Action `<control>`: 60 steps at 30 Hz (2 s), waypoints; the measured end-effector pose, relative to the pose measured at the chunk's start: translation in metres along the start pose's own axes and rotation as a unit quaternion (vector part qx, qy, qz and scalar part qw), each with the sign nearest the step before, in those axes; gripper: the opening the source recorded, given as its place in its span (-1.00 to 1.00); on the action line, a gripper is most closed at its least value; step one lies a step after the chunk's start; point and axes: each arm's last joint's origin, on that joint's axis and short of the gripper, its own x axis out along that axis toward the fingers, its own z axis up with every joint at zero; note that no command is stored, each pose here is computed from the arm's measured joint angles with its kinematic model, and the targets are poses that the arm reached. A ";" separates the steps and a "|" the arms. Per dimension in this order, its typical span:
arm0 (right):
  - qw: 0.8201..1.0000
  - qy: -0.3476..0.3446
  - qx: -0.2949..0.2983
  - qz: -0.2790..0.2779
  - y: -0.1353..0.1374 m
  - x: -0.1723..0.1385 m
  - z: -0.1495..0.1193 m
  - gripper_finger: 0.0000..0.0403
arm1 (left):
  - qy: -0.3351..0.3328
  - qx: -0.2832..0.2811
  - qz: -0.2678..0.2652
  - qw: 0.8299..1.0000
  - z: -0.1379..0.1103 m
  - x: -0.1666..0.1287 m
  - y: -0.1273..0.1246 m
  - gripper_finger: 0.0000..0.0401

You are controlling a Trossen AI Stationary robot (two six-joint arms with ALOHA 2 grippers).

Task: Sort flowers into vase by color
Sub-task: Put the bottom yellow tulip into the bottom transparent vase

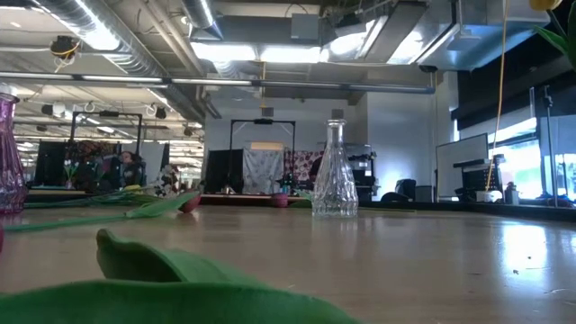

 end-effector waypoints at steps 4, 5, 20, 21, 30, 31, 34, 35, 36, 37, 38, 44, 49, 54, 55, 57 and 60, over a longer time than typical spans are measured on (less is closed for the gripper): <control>0.999 -0.016 -0.028 0.001 0.015 -0.034 0.003 -0.97 | 0.013 -0.011 -0.039 0.999 0.010 -0.029 -0.013 -0.22; 0.999 -0.026 -0.034 0.002 0.018 -0.043 0.004 -0.96 | 0.008 -0.015 -0.048 0.999 0.014 -0.034 -0.016 -0.22; 0.993 -0.075 -0.094 0.022 0.054 -0.152 -0.016 -0.98 | -0.022 -0.021 -0.063 0.998 0.022 -0.050 -0.029 -0.23; 0.992 -0.079 -0.090 0.029 0.056 -0.158 -0.020 -0.98 | -0.021 -0.021 -0.054 0.998 0.019 -0.047 -0.029 -0.23; 0.989 -0.097 -0.064 0.090 0.063 -0.197 -0.052 -0.99 | -0.032 -0.045 -0.035 0.998 -0.005 -0.017 -0.042 -0.23; 0.988 -0.091 -0.064 0.104 0.063 -0.199 -0.055 -0.99 | -0.035 -0.046 -0.035 0.998 -0.007 -0.015 -0.043 -0.23; 0.985 -0.078 -0.069 0.134 0.064 -0.205 -0.064 -0.99 | -0.042 -0.055 -0.032 0.997 -0.014 -0.005 -0.044 -0.23; 0.984 -0.075 -0.072 0.142 0.064 -0.207 -0.067 -0.99 | -0.044 -0.057 -0.030 0.997 -0.016 -0.002 -0.044 -0.23; 0.982 -0.073 -0.080 0.153 0.065 -0.210 -0.070 -0.99 | -0.044 -0.058 -0.028 0.997 -0.019 0.002 -0.044 -0.23; 0.981 -0.069 -0.091 0.160 0.066 -0.214 -0.074 -0.99 | -0.046 -0.060 -0.027 0.997 -0.021 0.004 -0.044 -0.23; 0.980 -0.064 -0.104 0.159 0.066 -0.218 -0.078 -0.99 | -0.048 -0.062 -0.027 0.997 -0.022 0.006 -0.044 -0.24; 0.980 -0.063 -0.177 0.067 0.069 -0.249 -0.089 -0.99 | -0.055 -0.076 -0.032 0.995 -0.027 0.012 -0.047 -0.24; 0.982 -0.017 -0.187 -0.032 0.065 -0.259 -0.098 -0.99 | -0.062 -0.081 -0.031 0.994 -0.026 0.012 -0.046 -0.24; 0.980 -0.014 -0.189 -0.062 0.059 -0.256 -0.105 -1.00 | -0.072 -0.085 -0.024 0.993 -0.023 0.015 -0.041 -0.24; 0.979 -0.011 -0.190 -0.069 0.058 -0.254 -0.107 -1.00 | -0.073 -0.090 -0.022 0.993 -0.022 0.016 -0.040 -0.24; 0.979 -0.005 -0.188 -0.074 0.054 -0.250 -0.111 -1.00 | -0.074 -0.102 -0.018 0.992 -0.022 0.018 -0.037 -0.24; 0.980 0.006 -0.184 -0.076 0.050 -0.246 -0.119 -0.98 | -0.073 -0.107 -0.012 0.991 -0.022 0.021 -0.033 -0.24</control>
